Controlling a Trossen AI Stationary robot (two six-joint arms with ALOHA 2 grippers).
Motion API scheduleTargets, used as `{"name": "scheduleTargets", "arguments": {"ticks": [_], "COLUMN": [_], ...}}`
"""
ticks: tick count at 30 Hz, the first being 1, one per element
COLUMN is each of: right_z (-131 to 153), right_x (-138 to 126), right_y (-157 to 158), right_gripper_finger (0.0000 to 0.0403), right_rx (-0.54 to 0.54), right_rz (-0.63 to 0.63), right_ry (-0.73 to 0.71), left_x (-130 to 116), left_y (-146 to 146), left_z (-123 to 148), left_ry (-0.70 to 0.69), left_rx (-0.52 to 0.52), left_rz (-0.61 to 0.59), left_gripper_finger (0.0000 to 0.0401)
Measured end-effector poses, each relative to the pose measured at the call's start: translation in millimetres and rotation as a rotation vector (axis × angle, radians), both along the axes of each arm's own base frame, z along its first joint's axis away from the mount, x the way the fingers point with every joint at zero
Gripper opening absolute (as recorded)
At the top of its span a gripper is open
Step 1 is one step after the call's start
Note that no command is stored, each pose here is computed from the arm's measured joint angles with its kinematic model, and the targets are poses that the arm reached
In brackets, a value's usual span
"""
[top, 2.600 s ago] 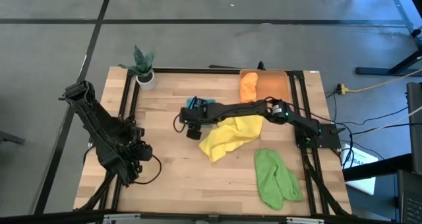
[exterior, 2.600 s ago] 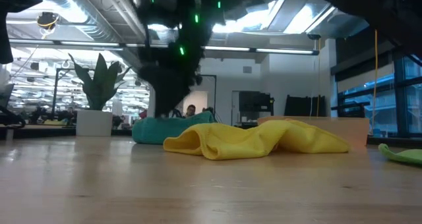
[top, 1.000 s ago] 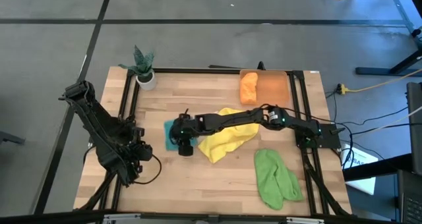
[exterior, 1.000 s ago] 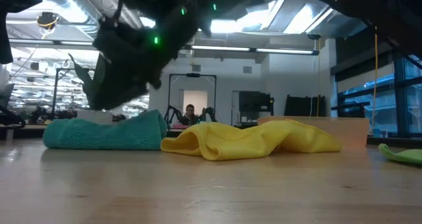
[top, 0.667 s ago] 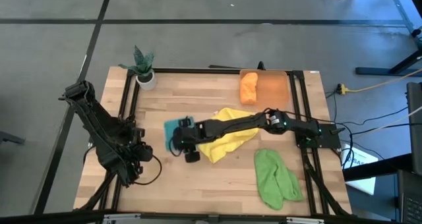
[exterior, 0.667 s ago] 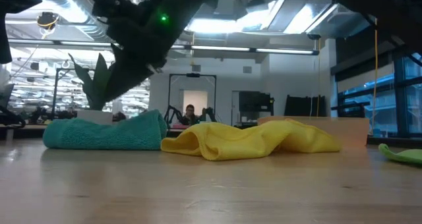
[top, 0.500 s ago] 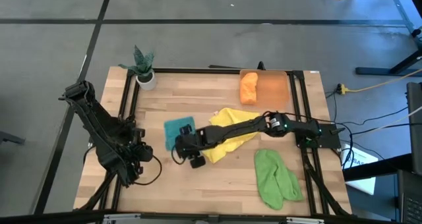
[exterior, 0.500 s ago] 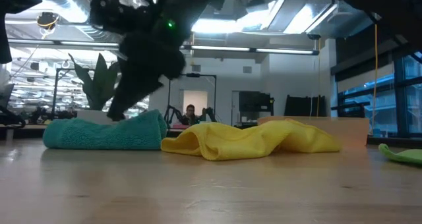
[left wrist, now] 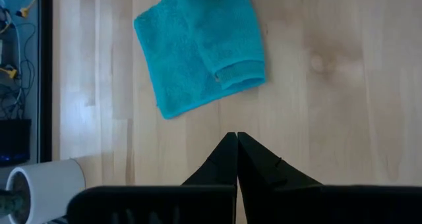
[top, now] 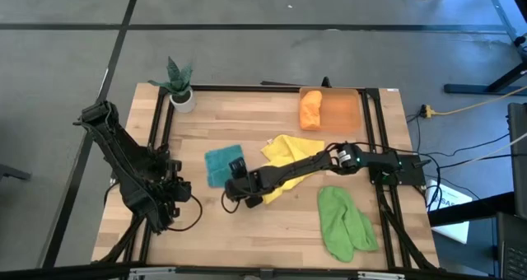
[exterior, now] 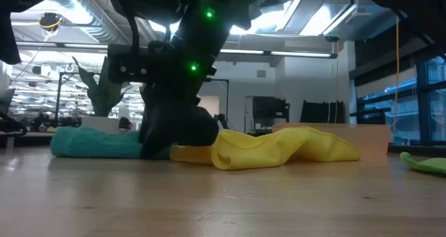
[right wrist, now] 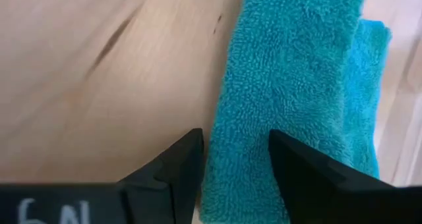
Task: Roll microfiber towels into tight, uniform cylinder then place into a basket
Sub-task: Roll the blue microfiber towel
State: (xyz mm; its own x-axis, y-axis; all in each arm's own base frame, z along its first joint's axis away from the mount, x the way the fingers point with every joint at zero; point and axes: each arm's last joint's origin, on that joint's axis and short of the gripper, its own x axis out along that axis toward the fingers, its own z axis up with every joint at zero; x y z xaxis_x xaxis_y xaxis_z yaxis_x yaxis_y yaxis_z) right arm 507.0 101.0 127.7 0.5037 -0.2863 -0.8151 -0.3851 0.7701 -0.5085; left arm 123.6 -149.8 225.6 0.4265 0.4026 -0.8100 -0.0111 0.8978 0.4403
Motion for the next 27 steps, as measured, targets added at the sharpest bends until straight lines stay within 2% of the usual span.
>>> {"name": "scheduleTargets", "arguments": {"ticks": [5,15,19,25,27], "right_z": [-4.6,-7.4,-8.3,-10.0,-10.3], "right_x": [-1.4,-1.0,-0.4,0.1,0.3], "right_y": [-0.3,-1.3,-3.7,-4.9,-5.3], "right_gripper_finger": [0.0179,0.017,0.0128,0.0026,0.0011], "right_rx": [-0.004,0.032,0.055,0.069,0.069], "right_rz": [0.001,-0.072,-0.093,-0.101,-0.1], "right_ry": [-0.011,-0.053,-0.058,-0.059,-0.058], "left_x": [0.1,1.8,1.8,1.8,1.8], "left_y": [-0.1,-2.6,-2.5,-2.5,-2.5], "left_z": [0.0,-0.3,-0.3,-0.3,-0.3], "left_ry": [0.0,-0.019,-0.018,-0.018,-0.019], "left_rx": [-0.001,-0.026,-0.026,-0.025,-0.026], "left_rz": [0.0,-0.003,-0.003,-0.003,-0.003], "left_gripper_finger": [0.0,0.0,0.0,0.0,0.0]}}
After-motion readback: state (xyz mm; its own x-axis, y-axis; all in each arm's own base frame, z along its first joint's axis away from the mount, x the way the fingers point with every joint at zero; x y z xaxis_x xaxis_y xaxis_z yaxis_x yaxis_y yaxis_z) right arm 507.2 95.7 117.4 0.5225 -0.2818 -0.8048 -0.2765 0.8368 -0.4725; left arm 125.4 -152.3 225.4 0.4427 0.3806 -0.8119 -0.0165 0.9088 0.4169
